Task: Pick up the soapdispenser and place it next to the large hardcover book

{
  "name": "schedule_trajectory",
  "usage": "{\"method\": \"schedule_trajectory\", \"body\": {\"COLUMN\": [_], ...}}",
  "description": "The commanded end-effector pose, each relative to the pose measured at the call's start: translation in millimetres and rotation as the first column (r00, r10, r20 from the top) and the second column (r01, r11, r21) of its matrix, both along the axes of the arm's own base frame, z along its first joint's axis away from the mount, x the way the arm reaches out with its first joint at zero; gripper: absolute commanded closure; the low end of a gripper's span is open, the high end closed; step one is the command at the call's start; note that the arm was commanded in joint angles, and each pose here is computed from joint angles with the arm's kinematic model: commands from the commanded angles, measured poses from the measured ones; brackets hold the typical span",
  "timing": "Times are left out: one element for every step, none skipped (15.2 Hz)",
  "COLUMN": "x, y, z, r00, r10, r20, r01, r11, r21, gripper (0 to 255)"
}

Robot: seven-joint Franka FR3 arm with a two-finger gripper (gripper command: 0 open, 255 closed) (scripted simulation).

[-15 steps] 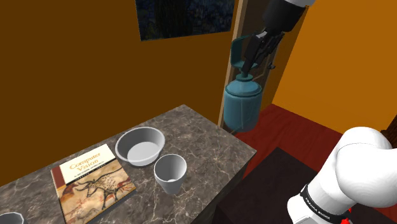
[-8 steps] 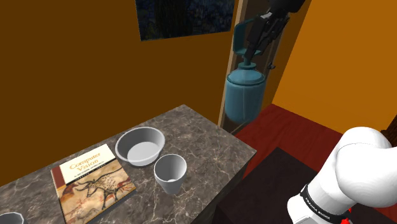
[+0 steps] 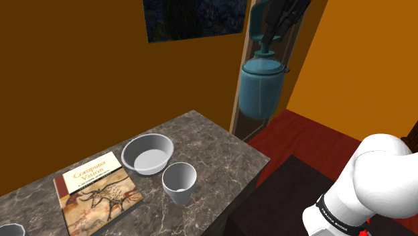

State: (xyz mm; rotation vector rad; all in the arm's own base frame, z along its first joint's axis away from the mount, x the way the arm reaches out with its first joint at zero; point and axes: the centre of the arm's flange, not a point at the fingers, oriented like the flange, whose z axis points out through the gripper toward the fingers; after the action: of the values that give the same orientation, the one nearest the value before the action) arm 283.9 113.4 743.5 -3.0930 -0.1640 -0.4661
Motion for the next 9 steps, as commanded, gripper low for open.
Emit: {"method": "schedule_trajectory", "body": {"x": [0.0,0.0,0.0,0.0,-0.1,-0.6,-1.2,-1.7,-2.3], "y": [0.2,0.2,0.2,0.2,0.2,11.5,22.8,34.1,45.4], "z": [11.3,16.6,21.9,27.1,28.7,22.0,15.2,8.4,1.6], "r00": [1.000,1.000,1.000,1.000,1.000,1.000,1.000,1.000,1.000], "r10": [0.000,0.000,0.000,0.000,0.000,0.000,0.000,0.000,0.000], "r20": [0.001,0.001,0.001,0.001,0.001,0.001,0.001,0.001,0.001], "r01": [0.000,0.000,0.000,0.000,0.000,0.000,0.000,0.000,0.000], "r11": [1.000,1.000,1.000,1.000,1.000,1.000,1.000,1.000,1.000], "r21": [0.000,0.000,0.000,0.000,0.000,0.000,0.000,0.000,0.000], "gripper": [255,255,255,255,255,255,255,255,255]}}
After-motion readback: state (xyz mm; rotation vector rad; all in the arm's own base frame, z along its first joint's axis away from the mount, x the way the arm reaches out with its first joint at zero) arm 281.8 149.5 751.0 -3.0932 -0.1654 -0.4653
